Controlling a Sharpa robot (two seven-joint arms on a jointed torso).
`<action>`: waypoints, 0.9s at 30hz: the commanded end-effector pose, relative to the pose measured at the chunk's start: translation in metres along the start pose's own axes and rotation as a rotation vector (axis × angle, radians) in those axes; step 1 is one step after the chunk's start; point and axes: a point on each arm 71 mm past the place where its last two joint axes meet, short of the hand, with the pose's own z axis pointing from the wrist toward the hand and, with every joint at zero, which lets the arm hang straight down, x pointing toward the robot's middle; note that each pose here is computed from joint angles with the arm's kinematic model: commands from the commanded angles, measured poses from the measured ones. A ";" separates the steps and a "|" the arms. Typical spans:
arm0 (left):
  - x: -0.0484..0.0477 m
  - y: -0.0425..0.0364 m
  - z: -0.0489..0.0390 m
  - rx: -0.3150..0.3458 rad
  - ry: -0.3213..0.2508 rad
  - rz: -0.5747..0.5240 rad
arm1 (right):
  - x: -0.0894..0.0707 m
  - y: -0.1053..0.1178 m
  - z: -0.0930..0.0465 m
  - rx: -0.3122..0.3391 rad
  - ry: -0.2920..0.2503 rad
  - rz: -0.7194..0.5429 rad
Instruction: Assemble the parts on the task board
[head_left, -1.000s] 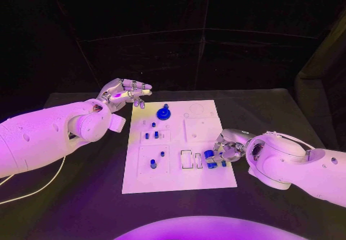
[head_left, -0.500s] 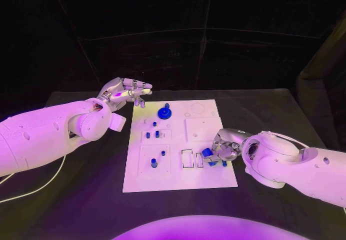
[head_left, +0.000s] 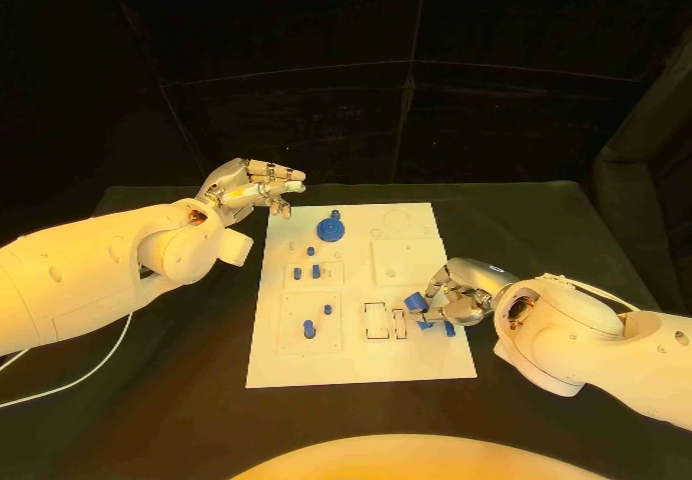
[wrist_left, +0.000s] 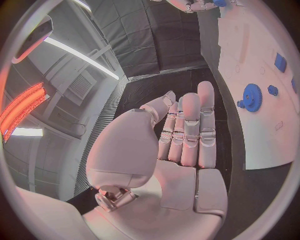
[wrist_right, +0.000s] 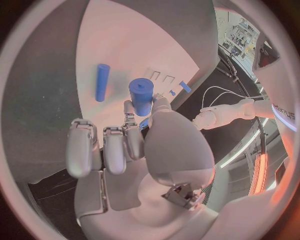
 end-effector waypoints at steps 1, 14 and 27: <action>0.0017 -0.0012 0.0006 0.006 0.011 -0.008 | -0.005 0.007 -0.004 -0.028 -0.061 0.119; 0.0033 -0.0013 0.0010 0.007 0.015 -0.009 | 0.014 0.031 0.006 -0.039 0.086 0.132; 0.0039 -0.0013 0.0013 0.007 0.017 -0.010 | 0.023 0.043 0.017 -0.009 0.118 0.099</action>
